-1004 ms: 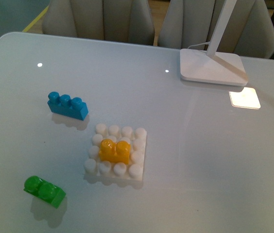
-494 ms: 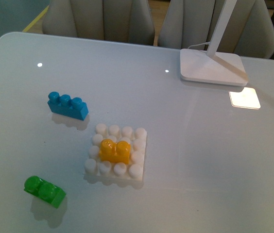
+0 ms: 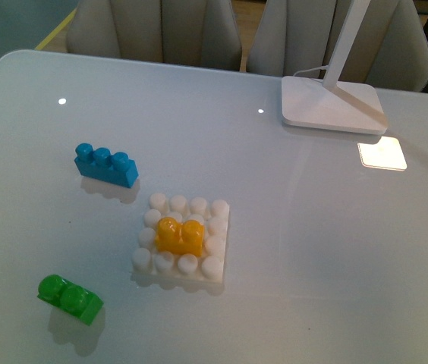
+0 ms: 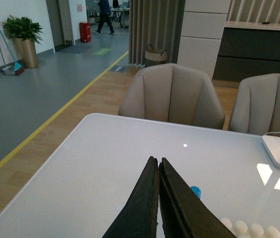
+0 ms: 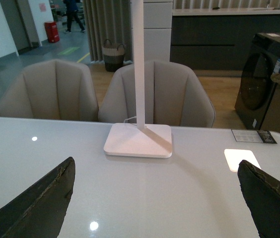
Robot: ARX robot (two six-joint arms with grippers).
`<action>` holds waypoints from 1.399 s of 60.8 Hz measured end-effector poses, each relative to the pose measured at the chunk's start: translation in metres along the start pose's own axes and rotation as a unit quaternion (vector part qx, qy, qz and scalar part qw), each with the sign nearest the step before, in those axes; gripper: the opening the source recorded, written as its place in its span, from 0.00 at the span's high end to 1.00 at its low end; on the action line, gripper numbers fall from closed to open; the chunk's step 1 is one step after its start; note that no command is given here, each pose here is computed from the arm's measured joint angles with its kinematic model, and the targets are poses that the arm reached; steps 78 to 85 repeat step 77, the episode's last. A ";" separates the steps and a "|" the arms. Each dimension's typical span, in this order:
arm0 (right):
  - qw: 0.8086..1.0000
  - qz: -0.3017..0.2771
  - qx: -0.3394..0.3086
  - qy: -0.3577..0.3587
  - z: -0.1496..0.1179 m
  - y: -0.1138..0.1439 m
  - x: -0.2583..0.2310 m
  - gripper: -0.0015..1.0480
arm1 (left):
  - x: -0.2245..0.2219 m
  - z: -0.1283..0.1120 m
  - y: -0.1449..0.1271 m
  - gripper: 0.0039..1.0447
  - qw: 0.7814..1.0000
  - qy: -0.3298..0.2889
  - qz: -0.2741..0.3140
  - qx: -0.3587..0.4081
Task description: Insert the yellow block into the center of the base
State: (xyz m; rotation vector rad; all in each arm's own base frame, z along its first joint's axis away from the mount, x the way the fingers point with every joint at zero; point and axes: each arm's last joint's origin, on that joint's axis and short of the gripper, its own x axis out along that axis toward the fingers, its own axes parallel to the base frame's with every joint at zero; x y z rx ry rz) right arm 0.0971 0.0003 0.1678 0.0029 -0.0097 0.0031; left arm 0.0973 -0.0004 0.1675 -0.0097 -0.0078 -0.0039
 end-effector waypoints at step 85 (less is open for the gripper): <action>1.000 0.000 0.000 0.000 0.000 0.000 0.000 0.08 | 0.000 0.000 0.000 0.07 1.000 0.000 0.000 0.001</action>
